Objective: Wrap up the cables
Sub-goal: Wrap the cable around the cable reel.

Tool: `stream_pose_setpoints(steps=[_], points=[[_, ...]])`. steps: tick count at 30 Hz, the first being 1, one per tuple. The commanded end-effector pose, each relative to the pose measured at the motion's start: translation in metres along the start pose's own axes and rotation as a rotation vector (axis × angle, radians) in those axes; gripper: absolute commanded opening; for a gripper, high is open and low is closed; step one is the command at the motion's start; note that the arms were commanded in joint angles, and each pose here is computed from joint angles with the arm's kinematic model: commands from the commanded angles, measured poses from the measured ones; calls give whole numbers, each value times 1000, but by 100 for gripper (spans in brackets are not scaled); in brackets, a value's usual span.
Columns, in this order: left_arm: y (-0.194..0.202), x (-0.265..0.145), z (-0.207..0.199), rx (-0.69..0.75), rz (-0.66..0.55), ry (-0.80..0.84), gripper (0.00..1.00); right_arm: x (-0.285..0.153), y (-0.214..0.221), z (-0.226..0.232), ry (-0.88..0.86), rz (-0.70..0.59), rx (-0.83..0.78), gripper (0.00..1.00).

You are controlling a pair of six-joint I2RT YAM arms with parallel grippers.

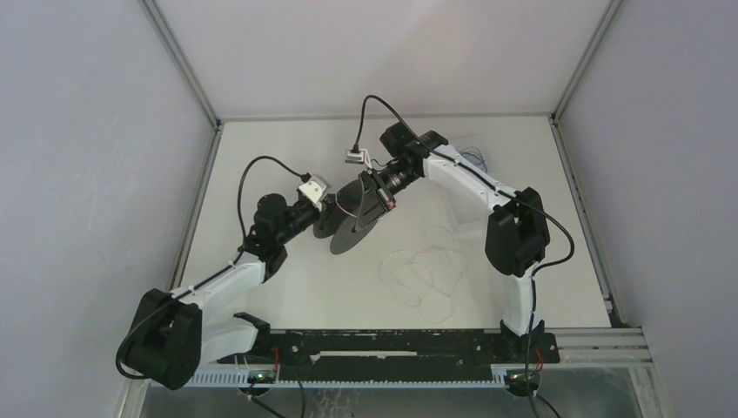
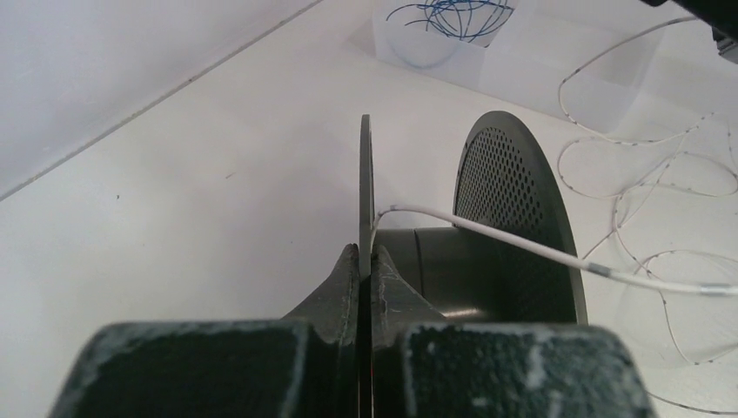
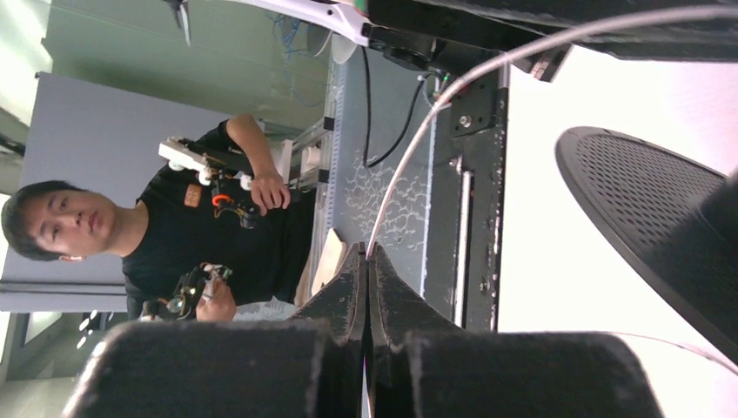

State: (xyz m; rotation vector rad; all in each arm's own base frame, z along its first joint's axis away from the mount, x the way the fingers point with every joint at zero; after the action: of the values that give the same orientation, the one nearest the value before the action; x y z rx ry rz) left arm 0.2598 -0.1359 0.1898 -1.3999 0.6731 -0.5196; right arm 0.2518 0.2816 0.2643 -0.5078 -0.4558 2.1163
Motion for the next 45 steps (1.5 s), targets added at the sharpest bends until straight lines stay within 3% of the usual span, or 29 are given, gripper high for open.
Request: stream_pose_setpoints(steps=[1, 10, 24, 31, 45], points=[[-1, -6, 2, 32, -33, -26, 0, -15, -8, -4, 74, -34, -32, 0], [-23, -24, 7, 58, -54, -128, 0, -68, -18, -8, 341, -132, -41, 0], [-58, -33, 16, -89, -64, -57, 0, -114, -13, -41, 643, -180, -41, 0], [-78, -36, 16, -134, -85, -38, 0, -110, -13, -43, 673, -183, -62, 0], [-129, -43, 14, -257, -129, -19, 0, -106, -21, -38, 725, -162, -145, 12]])
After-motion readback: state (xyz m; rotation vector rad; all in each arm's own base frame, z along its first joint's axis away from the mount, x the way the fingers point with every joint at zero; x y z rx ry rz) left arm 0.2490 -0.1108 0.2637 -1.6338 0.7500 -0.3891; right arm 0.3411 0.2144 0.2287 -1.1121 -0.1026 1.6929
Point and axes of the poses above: each gripper's point midway between its finger pads, its own x axis out along the fingers, its own z axis along the line the jaws close on, y = z × x, the point moved 9 cm from there along -x, back along the fingers, and after that the axes turned 4 degrees about -x, right-handed, at the moved point
